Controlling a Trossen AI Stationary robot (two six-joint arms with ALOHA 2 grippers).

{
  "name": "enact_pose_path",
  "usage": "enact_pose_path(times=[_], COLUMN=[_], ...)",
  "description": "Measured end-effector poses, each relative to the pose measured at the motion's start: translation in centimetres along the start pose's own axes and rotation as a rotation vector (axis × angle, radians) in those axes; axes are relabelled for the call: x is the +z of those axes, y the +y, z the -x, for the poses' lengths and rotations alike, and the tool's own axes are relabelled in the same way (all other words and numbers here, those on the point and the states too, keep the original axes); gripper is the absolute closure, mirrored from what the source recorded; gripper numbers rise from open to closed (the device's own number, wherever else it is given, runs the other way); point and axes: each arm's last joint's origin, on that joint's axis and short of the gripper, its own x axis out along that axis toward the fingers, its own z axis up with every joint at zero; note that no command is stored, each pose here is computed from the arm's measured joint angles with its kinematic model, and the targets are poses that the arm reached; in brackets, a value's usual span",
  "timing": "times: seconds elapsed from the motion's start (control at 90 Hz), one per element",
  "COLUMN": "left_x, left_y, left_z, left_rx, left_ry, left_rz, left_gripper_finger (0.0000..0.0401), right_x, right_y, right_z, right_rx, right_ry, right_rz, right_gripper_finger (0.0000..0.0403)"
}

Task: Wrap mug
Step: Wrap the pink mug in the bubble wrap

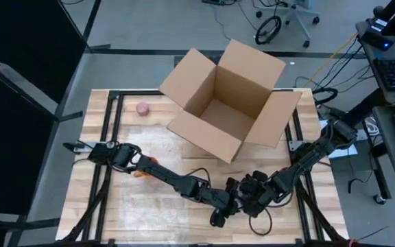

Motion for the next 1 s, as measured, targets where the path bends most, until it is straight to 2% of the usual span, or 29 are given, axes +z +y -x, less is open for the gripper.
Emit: enact_pose_path(times=[0.056,0.411,0.467,0.633,0.744,0.856,1.0], left_x=[0.0,0.0,0.0,0.0,0.1,0.0,0.0], left_y=[0.0,-0.1,-0.1,0.0,0.0,0.0,0.0], left_z=[0.0,0.0,0.0,0.0,0.0,0.0,0.0], left_rx=[-0.001,-0.003,-0.003,-0.003,-0.001,0.0,0.0], left_ry=[0.0,-0.002,-0.002,-0.004,-0.006,-0.005,-0.003], left_rz=[0.0,0.0,0.0,0.001,0.001,0.001,0.001], left_gripper_finger=[0.0208,0.0208,0.0208,0.0208,0.0208,0.0208,0.0208], right_x=[0.0,0.1,0.2,0.3,0.4,0.7,0.9], right_y=[0.0,0.1,0.1,-0.3,-0.6,-0.7,-1.1], right_z=[0.0,0.1,0.3,1.5,3.0,4.7,6.7], right_rx=[0.013,0.031,0.037,0.069,0.1,0.159,0.214], right_ry=[0.009,-0.007,-0.014,-0.041,-0.062,-0.097,-0.132], right_rz=[-0.001,0.008,0.017,0.027,0.024,0.029,0.062], right_gripper_finger=[0.0334,0.0332,0.0309,0.018,0.0117,0.0083,0.0069])
